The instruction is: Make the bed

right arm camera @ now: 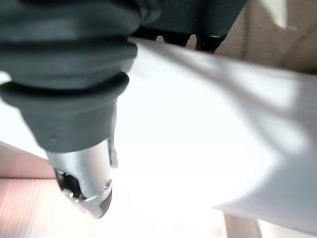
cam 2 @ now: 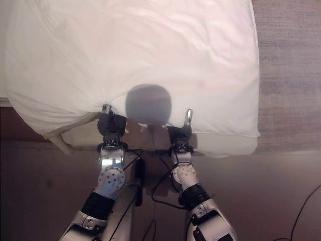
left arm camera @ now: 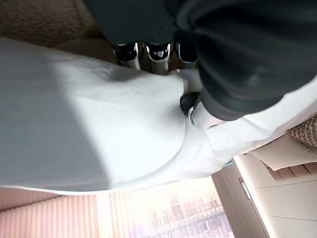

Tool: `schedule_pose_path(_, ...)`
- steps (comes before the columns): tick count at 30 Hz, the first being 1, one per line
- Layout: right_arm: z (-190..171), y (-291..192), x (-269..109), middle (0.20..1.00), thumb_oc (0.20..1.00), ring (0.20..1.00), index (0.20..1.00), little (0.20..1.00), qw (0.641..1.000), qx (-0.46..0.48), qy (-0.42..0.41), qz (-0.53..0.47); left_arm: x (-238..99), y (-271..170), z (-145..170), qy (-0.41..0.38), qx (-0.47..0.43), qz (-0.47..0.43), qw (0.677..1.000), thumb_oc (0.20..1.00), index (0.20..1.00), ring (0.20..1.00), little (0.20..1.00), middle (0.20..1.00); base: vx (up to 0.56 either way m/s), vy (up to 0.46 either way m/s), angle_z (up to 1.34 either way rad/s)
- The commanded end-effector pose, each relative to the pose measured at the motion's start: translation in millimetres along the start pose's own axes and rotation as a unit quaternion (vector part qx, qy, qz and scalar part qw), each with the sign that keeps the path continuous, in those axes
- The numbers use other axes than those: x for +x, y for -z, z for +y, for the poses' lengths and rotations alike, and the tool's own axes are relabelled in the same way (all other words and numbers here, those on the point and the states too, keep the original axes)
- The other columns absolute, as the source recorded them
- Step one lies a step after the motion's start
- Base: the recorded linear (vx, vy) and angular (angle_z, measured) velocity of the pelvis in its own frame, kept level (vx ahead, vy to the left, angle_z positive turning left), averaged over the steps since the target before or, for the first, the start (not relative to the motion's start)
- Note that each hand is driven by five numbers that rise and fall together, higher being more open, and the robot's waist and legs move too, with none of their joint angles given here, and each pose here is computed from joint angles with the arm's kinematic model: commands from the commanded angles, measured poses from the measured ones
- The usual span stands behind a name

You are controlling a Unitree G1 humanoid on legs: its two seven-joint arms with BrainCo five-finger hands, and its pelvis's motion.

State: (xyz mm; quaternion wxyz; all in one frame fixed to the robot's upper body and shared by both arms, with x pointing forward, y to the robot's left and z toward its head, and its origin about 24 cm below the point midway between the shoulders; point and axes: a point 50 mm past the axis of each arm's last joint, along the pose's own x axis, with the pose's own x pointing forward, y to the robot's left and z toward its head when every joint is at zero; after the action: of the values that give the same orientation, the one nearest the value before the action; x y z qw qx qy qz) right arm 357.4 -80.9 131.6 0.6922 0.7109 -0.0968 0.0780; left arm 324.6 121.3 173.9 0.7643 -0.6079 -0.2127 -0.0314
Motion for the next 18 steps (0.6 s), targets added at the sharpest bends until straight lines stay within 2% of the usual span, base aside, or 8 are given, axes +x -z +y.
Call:
schedule_pose_path(1,14.7,-70.3,3.8,1.0,1.0,1.0,1.0,1.0,0.988,-0.001,-0.017,-0.151,-0.8,-63.6,-50.5,0.121,-0.008,-0.159,0.98,0.2,0.2,0.2,0.2,0.2,0.0,0.0,0.0)
schedule_pose_path(6,14.0,-90.9,5.4,1.0,1.0,1.0,1.0,1.0,0.982,-0.009,0.003,-0.191,0.3,-68.2,-50.4,0.114,0.003,-0.168,0.979,0.2,0.2,0.2,0.2,0.2,0.0,0.0,0.0)
schedule_pose_path(15,24.3,-119.9,10.9,1.0,1.0,1.0,1.0,1.0,0.975,-0.034,-0.019,-0.22,2.0,-72.0,-46.2,0.107,0.003,-0.176,0.979,0.2,0.2,0.2,0.2,0.2,0.0,0.0,0.0)
schedule_pose_path(16,25.0,-122.2,11.2,0.564,0.564,0.564,0.564,0.564,0.975,-0.044,-0.021,-0.217,2.5,-72.8,-45.8,0.106,0.004,-0.178,0.978,0.2,0.2,0.2,0.2,0.2,0.0,0.0,0.0)
schedule_pose_path(17,25.2,-122.3,11.3,0.495,0.495,0.495,0.495,0.495,0.975,-0.044,-0.021,-0.217,2.6,-72.8,-45.9,0.106,0.004,-0.178,0.978,0.2,0.2,0.2,0.2,0.2,0.0,0.0,0.0)
schedule_pose_path(18,24.9,-128.2,10.7,0.2,0.2,0.2,0.2,0.2,0.973,-0.052,-0.021,-0.222,3.2,-73.2,-44.7,0.103,0.005,-0.179,0.979,0.2,0.2,0.2,0.2,0.2,0.0,0.0,0.0)
